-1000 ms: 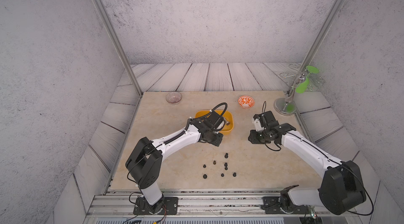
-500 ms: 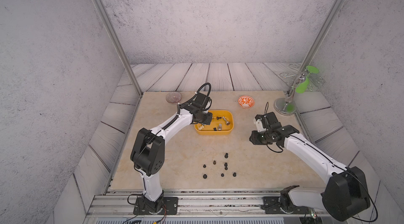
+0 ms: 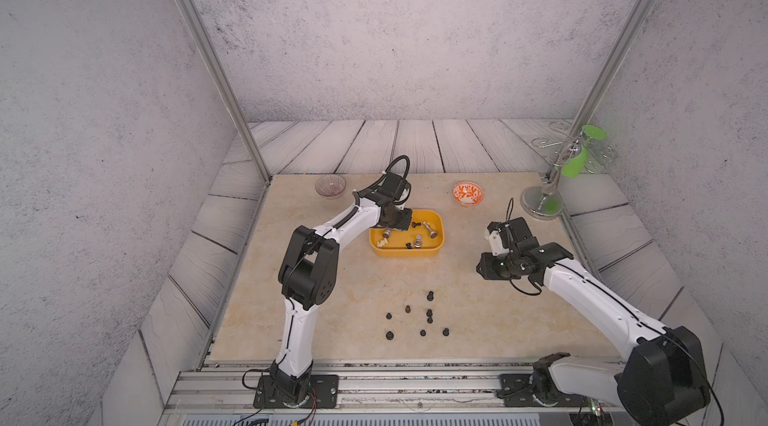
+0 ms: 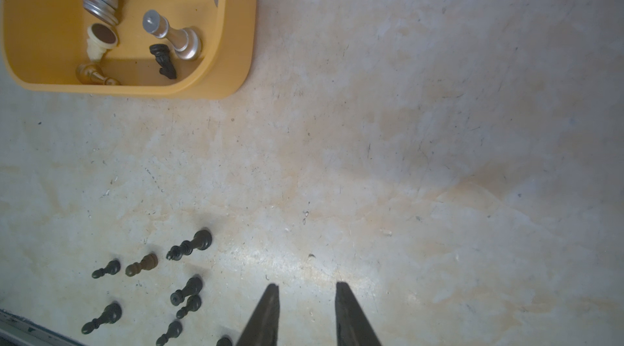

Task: Put the chess pieces into the storage box
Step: Place the chess piece in the storage box.

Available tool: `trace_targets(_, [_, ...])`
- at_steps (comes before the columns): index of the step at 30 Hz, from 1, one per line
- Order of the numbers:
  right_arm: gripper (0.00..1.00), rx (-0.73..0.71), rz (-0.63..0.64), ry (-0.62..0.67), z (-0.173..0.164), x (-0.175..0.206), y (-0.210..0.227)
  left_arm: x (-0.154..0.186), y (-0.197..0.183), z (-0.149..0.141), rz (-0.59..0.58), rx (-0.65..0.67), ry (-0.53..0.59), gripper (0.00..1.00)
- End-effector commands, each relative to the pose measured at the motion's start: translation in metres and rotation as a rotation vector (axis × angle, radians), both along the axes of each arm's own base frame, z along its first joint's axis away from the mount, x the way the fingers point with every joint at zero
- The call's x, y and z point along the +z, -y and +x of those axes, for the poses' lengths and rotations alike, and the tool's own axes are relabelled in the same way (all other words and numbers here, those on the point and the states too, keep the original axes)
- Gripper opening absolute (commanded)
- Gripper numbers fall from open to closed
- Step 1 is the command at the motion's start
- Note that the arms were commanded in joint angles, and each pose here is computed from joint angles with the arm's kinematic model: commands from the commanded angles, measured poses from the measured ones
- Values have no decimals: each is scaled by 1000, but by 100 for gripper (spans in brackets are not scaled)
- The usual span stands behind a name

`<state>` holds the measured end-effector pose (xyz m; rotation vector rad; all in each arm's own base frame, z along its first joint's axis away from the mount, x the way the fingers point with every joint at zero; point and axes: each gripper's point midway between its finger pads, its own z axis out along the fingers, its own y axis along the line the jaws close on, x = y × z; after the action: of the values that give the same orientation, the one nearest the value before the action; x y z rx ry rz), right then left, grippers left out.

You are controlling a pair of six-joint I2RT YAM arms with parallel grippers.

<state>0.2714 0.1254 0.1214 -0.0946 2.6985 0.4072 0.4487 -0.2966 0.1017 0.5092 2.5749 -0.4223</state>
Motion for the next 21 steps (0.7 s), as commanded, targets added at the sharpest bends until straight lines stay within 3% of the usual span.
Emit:
trace_targets(1, [31,-17,9,20,-5,10,4,-16,10,7,-24,-19,-25,18])
trace_targets(7, [31,-17,-9,19,-10,10,8,-21,14,10,-47,-6,-35,23])
trace_targets(21, [31,-16,-1,15,-9,12,6,14,7,6,-92,8,33,26])
